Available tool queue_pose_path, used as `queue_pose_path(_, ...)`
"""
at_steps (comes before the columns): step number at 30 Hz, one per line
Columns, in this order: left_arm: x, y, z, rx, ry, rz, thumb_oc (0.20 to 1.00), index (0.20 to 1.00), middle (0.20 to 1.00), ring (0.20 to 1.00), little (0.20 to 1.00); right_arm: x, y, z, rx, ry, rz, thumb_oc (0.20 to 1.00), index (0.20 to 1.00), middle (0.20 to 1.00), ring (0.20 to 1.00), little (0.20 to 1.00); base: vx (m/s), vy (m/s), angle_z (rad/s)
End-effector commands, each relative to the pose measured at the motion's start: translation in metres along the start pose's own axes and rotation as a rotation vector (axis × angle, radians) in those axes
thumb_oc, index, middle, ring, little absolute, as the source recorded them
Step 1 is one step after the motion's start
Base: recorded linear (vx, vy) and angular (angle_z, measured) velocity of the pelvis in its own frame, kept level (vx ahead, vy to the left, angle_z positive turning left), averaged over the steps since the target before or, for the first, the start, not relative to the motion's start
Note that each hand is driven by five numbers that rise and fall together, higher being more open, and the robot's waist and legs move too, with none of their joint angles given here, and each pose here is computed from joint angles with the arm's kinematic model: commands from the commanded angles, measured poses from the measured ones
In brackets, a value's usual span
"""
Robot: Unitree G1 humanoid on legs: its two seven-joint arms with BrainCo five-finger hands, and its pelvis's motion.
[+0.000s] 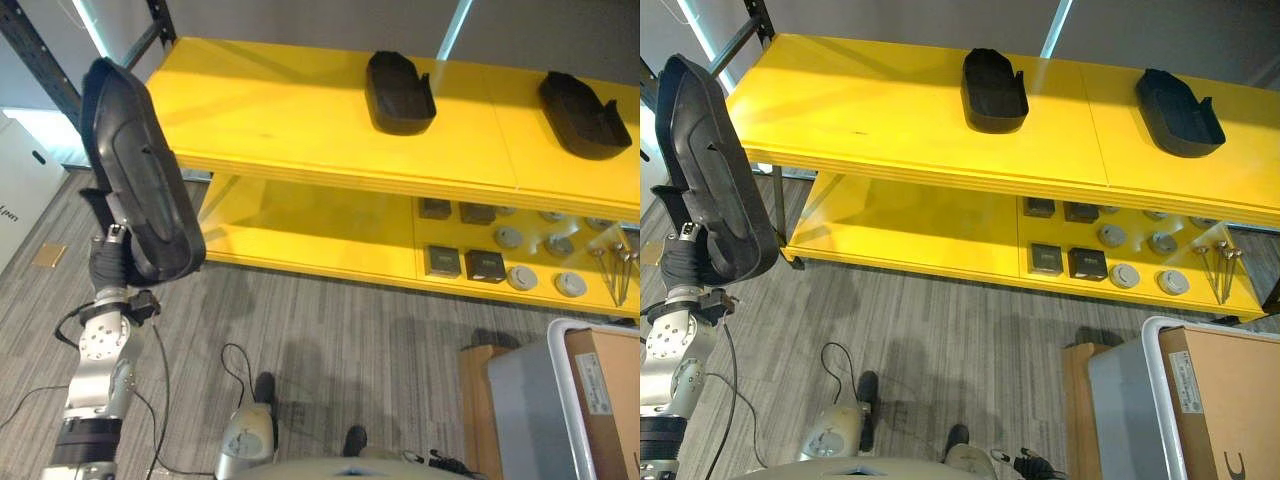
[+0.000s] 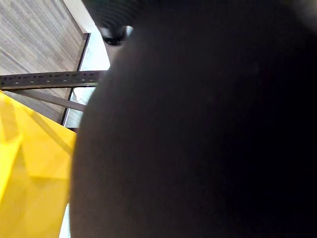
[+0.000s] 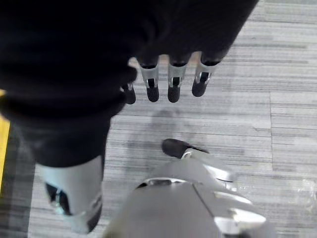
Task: Move parts from the plastic box to the shelf.
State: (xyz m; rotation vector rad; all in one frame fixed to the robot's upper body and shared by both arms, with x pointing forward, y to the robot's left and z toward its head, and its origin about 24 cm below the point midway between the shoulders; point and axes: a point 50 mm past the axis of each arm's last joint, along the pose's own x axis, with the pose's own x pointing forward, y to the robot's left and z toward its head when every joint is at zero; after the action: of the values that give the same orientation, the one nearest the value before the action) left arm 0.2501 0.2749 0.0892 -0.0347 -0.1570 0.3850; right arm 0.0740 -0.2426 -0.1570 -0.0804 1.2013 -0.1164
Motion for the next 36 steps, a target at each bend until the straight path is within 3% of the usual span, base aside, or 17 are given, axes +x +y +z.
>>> queue_pose_path(1,0.005,-0.002,0.043,-0.043,-0.252,-0.029,0.200,0.200,0.200,0.200,0.200,-0.003,-0.001,-0.001,-0.020,-0.015,0.061,1.000,1.000,1.000,1.000,1.000,0.00,-0.020,0.04)
queue_pose_path(3,0.004,-0.002,0.043,-0.040,-0.251,-0.029,0.200,0.200,0.200,0.200,0.200,-0.003,-0.001,0.002,-0.010,-0.038,0.079,1.000,1.000,1.000,1.000,1.000,0.03,0.012,0.02)
queue_pose_path(4,-0.017,0.019,0.012,-0.090,-0.153,0.107,0.200,0.200,0.200,0.200,0.200,-0.013,-0.014,-0.017,0.225,-0.058,0.099,1.000,1.000,1.000,1.000,1.000,0.11,0.087,0.01)
queue_pose_path(13,-0.012,0.017,0.014,-0.026,-0.156,0.096,0.200,0.200,0.200,0.200,0.200,-0.010,-0.008,-0.011,0.245,-0.050,0.107,1.000,1.000,1.000,1.000,1.000,0.18,0.157,-0.05)
queue_pose_path(18,0.005,0.008,0.040,0.153,-0.289,0.078,0.200,0.200,0.200,0.200,0.200,-0.009,-0.004,-0.005,0.316,-0.082,0.078,1.000,1.000,1.000,1.000,1.000,0.36,0.412,0.06)
queue_pose_path(20,0.011,0.010,0.043,0.133,-0.280,0.106,0.200,0.200,0.200,0.200,0.200,-0.011,-0.001,0.000,0.291,-0.091,0.101,1.000,1.000,1.000,1.000,1.000,0.41,0.384,0.31)
queue_pose_path(32,0.006,0.002,0.043,0.102,-0.267,0.049,0.200,0.200,0.200,0.200,0.200,-0.014,0.000,-0.013,0.298,-0.115,0.146,1.000,1.000,1.000,1.000,1.000,0.47,-0.229,0.43)
queue_pose_path(36,0.006,-0.007,0.038,0.037,-0.212,0.068,0.200,0.200,0.200,0.200,0.200,-0.011,-0.006,0.008,0.235,-0.130,0.157,1.000,1.000,1.000,1.000,1.000,0.56,-0.340,0.37)
